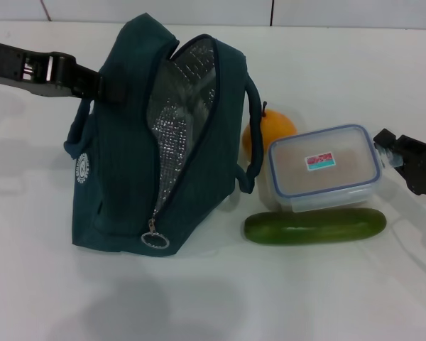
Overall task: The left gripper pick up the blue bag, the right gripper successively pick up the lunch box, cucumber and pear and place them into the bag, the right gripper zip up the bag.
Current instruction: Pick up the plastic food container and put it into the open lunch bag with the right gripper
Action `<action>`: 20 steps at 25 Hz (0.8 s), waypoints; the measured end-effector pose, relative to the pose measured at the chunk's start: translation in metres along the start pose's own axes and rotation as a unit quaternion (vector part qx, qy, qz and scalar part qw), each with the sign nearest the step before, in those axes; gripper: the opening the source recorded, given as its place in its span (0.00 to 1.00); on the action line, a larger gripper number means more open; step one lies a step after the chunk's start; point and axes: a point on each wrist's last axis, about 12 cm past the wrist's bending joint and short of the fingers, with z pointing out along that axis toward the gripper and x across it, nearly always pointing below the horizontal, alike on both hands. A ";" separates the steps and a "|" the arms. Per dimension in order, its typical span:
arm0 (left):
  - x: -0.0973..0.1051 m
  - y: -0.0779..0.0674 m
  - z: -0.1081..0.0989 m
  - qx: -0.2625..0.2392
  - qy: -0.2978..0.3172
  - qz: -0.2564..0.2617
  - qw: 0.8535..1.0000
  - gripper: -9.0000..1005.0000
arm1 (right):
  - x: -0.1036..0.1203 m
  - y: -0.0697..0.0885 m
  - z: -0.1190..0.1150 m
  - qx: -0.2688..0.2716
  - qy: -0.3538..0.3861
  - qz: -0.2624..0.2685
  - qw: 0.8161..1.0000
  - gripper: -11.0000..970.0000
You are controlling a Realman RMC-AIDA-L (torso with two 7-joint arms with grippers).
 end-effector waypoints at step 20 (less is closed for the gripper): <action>0.001 0.001 0.000 0.001 0.000 -0.002 1.000 0.05 | -0.015 0.020 -0.011 -0.086 -0.049 -0.034 0.994 0.13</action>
